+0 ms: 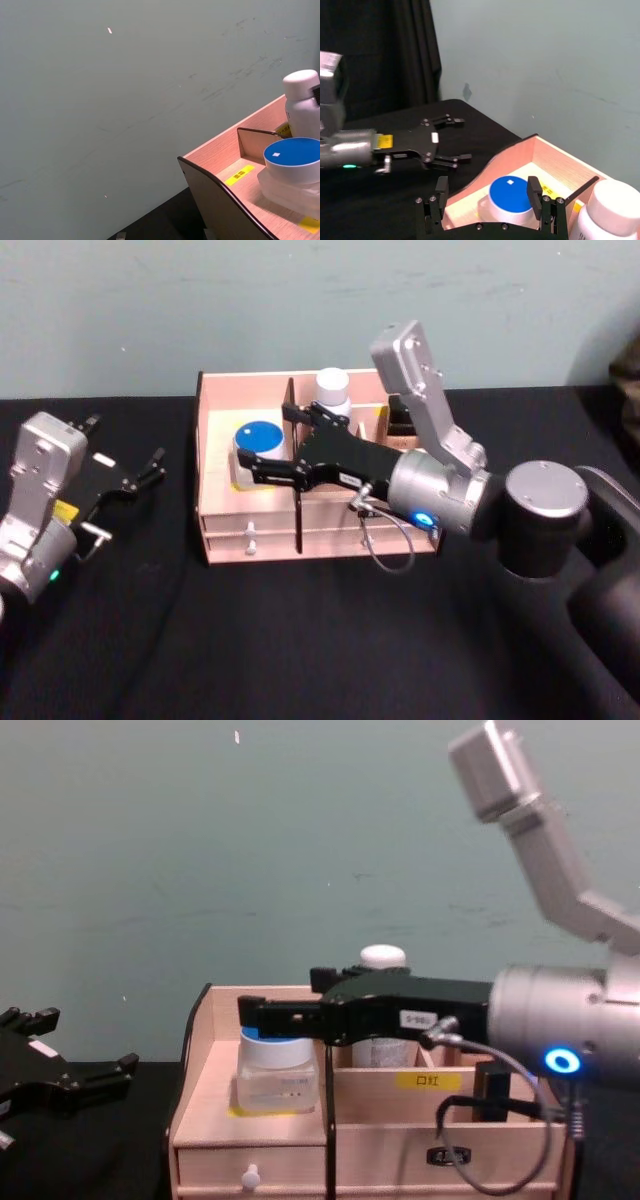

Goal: Pick up the facial cleanser and watermelon frost from the table and place them into the tiered storage box.

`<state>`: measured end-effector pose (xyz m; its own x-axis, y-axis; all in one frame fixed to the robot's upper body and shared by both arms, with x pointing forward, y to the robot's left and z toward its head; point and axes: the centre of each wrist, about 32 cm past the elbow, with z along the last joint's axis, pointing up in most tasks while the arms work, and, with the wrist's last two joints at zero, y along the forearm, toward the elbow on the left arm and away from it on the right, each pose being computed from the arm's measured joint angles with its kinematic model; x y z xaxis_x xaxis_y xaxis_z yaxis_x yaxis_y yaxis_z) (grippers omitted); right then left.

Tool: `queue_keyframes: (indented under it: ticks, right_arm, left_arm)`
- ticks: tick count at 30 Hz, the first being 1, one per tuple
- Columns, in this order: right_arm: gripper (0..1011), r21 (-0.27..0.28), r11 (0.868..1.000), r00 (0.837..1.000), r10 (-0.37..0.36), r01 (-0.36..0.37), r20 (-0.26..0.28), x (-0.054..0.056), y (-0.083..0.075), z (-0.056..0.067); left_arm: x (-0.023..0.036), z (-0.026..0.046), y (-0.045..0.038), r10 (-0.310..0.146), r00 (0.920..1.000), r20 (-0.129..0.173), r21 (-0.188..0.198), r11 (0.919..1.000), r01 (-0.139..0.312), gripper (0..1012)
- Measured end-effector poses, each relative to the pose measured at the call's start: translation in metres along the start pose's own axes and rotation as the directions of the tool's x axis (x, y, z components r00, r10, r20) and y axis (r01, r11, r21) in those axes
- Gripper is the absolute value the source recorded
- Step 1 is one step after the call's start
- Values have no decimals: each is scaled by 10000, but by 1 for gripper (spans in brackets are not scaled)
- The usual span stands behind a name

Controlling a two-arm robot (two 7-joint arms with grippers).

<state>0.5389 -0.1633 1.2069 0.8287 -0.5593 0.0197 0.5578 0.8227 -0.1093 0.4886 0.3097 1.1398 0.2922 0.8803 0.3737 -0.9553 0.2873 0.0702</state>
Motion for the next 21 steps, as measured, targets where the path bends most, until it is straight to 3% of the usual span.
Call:
queue_keyframes:
  ticks: [6,14,19,21]
  right_arm:
    - [1002,227,9996,9998,191,-191,5,-128,-278,3]
    - [1002,197,9998,9998,-4,8,-213,-291,-670,-142]
    - [1003,354,9951,9951,-912,926,-383,-356,-917,-263]
    - [1002,428,9876,9877,-1493,1513,-467,-355,-1005,-313]
  left_arm:
    - [0,0,0,-1,10000,0,0,10000,1,1001]
    - [0,0,0,-1,10000,0,0,10000,1,1001]
    - [0,0,0,0,10000,1,0,10000,0,1001]
    - [0,0,0,0,10000,0,1,10000,0,1001]
